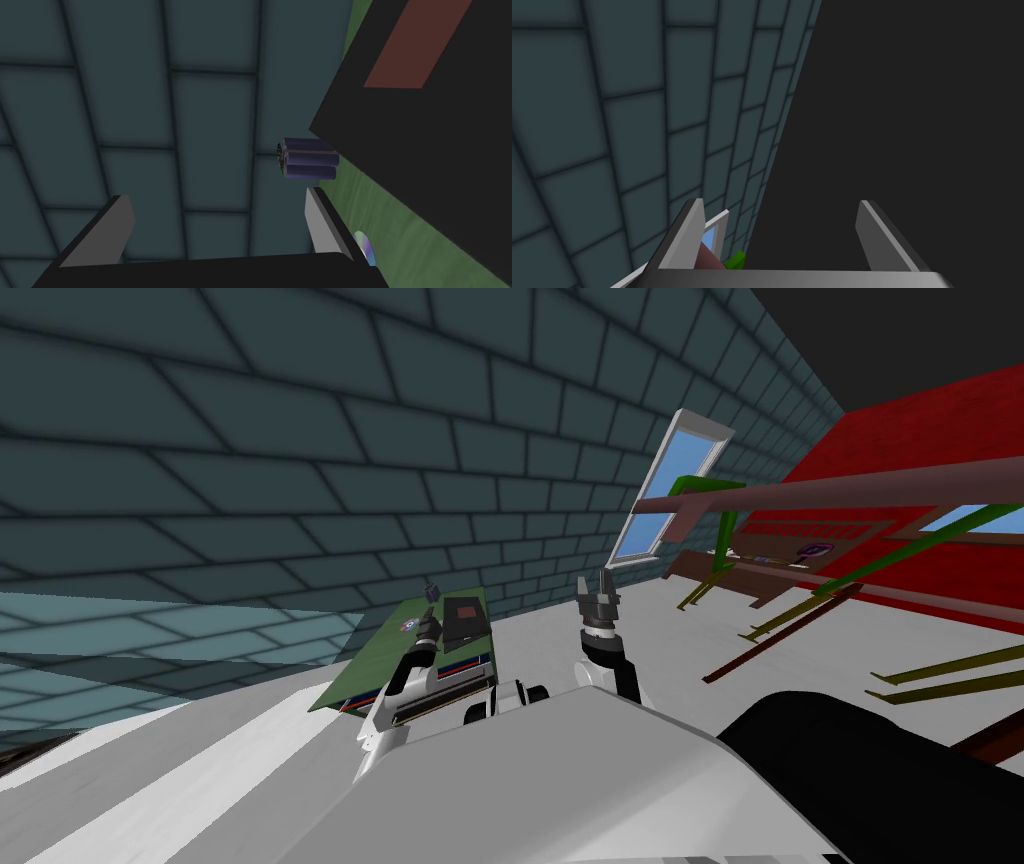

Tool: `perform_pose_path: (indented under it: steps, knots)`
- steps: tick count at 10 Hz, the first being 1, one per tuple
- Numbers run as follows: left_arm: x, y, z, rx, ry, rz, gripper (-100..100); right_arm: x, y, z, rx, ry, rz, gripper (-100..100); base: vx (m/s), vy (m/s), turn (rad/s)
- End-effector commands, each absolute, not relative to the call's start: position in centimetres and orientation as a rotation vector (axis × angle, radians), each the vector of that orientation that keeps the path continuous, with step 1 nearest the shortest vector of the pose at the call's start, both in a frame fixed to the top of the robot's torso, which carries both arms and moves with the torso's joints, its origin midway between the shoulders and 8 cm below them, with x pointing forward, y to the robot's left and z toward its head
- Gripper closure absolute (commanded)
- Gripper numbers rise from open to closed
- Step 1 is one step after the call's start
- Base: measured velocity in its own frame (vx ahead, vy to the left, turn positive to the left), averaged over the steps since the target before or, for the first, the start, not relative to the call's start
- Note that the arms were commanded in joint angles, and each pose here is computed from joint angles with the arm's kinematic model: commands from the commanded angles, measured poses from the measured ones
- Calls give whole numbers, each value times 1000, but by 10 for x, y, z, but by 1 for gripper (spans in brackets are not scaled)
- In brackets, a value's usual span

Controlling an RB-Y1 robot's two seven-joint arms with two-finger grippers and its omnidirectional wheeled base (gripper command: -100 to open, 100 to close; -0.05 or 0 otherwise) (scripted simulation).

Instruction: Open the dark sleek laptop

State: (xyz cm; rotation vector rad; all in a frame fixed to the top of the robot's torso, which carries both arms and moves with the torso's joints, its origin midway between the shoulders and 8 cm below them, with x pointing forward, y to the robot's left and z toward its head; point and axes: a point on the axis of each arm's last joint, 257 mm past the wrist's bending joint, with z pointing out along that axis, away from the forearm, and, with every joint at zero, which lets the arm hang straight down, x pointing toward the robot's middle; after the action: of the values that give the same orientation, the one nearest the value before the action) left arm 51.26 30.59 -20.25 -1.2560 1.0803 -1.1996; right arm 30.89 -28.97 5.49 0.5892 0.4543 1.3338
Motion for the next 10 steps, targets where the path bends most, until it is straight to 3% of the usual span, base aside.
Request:
perform_pose_path:
  steps: [1, 4, 5, 10]
  knots:
    - [512, 307, -188, -1256, 1084, -1201, -100, 309, -290, 55, 589, 454, 1334, 0, 2, -10, 10]
    - [513, 309, -180, -1253, 1085, -1203, -100, 309, -290, 55, 589, 454, 1334, 0, 0, -7, 8]
    - [513, 309, -180, -1255, 1086, -1203, 0, 309, -290, 55, 589, 454, 1334, 0, 0, 0, 0]
    - [513, 309, -180, -1255, 1086, -1203, 0, 309, -290, 55, 589, 454, 1334, 0, 0, 0, 0]
